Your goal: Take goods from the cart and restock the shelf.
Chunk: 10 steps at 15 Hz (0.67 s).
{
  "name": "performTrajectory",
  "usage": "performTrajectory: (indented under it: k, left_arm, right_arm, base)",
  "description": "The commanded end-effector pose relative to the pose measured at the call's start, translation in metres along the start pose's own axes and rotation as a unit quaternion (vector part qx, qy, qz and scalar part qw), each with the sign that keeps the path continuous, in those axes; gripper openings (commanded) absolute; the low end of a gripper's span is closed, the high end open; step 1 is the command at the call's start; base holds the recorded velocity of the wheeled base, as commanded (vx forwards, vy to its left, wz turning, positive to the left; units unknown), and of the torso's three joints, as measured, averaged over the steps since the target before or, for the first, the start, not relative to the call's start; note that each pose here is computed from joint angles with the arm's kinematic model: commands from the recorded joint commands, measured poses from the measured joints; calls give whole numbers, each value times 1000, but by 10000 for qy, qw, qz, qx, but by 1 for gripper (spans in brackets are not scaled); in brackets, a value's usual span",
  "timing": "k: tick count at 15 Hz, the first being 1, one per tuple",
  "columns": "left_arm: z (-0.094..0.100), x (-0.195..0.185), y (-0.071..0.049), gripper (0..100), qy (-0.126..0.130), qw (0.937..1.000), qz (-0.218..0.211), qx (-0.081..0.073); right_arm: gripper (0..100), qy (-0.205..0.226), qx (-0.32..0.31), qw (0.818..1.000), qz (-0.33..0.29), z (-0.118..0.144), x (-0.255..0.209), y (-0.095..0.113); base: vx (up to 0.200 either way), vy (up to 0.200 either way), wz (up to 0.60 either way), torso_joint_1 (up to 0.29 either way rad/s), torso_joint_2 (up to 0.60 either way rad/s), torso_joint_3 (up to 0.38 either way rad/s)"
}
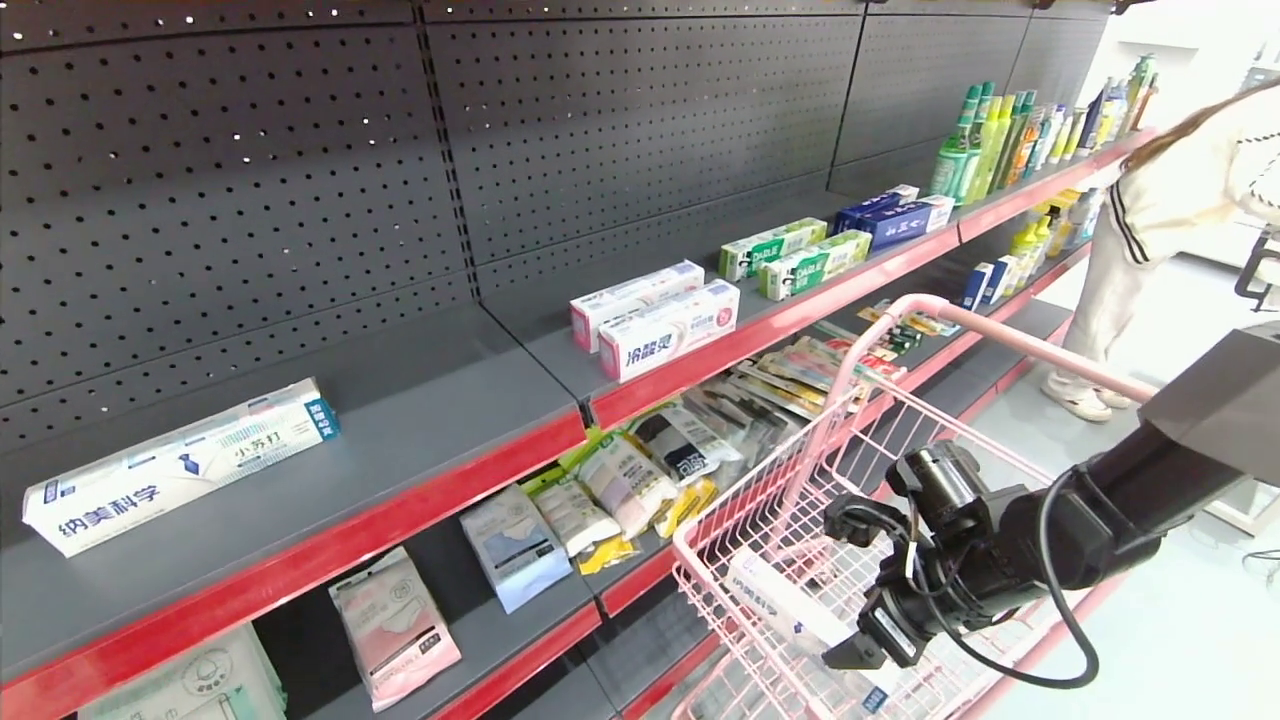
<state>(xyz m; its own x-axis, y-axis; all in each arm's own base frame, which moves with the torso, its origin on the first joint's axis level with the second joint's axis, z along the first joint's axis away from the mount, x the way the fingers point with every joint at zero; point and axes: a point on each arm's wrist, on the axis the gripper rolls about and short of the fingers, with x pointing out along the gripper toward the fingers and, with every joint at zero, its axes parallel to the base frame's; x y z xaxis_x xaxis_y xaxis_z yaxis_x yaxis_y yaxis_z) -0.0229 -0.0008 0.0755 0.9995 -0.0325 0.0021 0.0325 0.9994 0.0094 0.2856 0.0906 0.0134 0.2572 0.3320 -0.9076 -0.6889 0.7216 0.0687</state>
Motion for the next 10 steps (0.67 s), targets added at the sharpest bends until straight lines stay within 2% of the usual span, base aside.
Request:
performTrajectory:
  k: [1, 7, 10]
  left_arm:
    - [0, 0, 0, 100, 3, 10000, 2, -1]
    - [0, 0, 0, 100, 3, 10000, 2, -1]
    - [0, 0, 0, 100, 3, 10000, 2, -1]
  right_arm:
    - [100, 69, 31, 10000, -19, -6, 2, -7]
    - [100, 86, -36, 9999, -55, -9, 5, -17]
    - [100, -63, -69, 9998, -167, -11, 16, -22]
  base:
    - [0, 0, 0, -168, 364, 198]
    - [0, 0, 0, -169, 390, 214]
    - [0, 0, 0, -216, 504, 282]
